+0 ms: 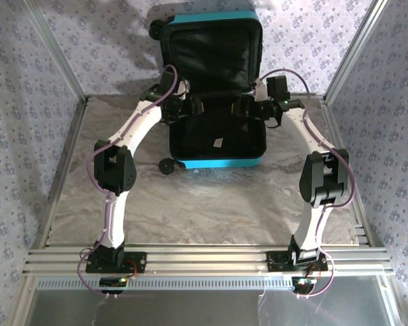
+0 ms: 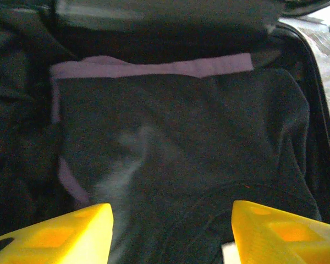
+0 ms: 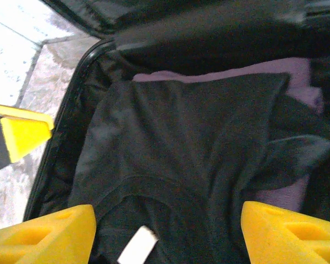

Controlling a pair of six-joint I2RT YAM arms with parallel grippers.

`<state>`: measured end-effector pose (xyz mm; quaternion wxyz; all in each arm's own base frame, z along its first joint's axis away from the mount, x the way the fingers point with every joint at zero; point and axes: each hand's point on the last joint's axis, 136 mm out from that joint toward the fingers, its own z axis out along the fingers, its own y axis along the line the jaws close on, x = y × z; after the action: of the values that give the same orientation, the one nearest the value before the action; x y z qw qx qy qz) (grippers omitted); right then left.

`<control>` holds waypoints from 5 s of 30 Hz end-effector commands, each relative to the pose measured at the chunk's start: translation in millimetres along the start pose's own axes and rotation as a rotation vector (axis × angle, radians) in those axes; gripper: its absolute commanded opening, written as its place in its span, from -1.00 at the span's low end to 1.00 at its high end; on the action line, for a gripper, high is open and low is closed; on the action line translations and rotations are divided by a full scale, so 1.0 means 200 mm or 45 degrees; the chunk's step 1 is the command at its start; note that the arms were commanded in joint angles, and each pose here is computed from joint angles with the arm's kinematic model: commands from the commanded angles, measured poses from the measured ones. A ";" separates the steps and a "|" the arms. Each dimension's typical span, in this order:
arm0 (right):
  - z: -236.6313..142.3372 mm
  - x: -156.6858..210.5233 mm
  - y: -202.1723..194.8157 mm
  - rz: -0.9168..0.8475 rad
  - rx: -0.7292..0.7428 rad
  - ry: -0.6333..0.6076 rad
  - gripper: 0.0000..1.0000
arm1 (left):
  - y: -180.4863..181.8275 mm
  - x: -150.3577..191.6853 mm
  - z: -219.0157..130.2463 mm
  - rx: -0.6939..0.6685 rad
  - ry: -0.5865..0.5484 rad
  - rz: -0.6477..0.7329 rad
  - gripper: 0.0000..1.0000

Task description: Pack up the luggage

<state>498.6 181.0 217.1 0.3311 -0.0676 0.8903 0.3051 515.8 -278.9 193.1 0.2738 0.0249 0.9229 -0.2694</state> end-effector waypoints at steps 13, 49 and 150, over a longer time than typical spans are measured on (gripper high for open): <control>0.44 0.24 -0.24 0.321 -0.099 0.128 0.35 | 0.15 0.19 0.46 0.028 0.180 -0.117 0.17; -0.23 -0.04 -0.02 0.010 0.054 -0.147 0.39 | 0.60 0.42 -0.30 -0.815 0.109 0.002 0.08; -0.50 0.01 -0.19 0.145 0.103 -0.229 0.85 | 0.56 -0.03 -0.66 -0.627 -0.055 0.011 0.19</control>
<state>445.4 79.0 245.1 0.4035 0.0402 0.8755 0.2630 480.1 -125.9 243.5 0.3197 -0.0409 0.9440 -0.0710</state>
